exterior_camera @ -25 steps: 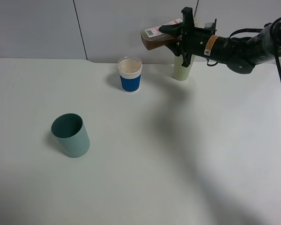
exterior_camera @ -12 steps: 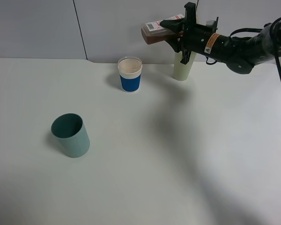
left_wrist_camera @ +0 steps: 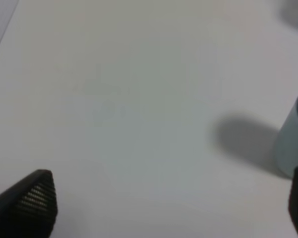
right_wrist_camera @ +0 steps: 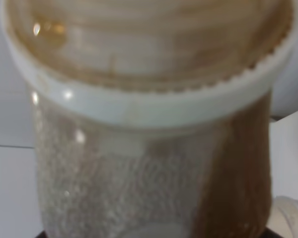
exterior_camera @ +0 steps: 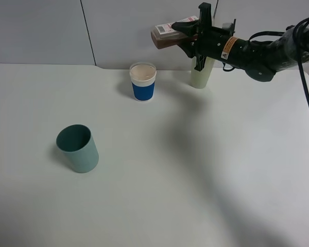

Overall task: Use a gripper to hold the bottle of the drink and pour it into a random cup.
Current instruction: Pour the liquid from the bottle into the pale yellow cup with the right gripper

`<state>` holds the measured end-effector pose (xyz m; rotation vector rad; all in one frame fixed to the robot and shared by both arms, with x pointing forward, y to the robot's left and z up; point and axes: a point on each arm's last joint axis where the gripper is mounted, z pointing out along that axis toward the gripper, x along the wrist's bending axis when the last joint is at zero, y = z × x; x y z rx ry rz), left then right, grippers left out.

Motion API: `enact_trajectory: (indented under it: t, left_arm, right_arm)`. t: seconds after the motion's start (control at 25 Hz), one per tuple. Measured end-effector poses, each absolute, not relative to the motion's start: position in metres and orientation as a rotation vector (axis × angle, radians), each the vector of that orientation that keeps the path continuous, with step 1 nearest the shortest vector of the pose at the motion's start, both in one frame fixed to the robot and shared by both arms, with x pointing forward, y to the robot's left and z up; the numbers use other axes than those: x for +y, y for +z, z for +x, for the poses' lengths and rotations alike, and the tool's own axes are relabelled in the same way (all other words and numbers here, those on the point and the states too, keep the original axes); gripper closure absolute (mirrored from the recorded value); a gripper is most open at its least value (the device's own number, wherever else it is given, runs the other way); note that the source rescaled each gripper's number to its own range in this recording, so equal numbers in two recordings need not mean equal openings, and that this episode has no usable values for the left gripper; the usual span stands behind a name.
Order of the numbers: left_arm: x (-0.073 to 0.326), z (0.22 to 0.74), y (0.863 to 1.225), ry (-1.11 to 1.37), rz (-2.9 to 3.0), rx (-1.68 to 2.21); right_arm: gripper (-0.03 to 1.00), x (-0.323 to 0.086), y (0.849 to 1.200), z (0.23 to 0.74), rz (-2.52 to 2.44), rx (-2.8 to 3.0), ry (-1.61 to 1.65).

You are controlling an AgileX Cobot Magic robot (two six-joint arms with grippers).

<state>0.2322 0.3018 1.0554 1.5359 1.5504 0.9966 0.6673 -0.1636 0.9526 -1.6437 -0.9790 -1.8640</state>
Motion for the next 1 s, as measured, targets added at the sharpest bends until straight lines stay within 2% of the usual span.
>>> enact_trajectory:
  t: [1.0]
  left_arm:
    - [0.3018,0.2322,1.0554,0.997,1.536,1.55]
  right_arm:
    - [0.96,-0.1598,0.9591,0.6698,-1.636,-0.805,-1.896]
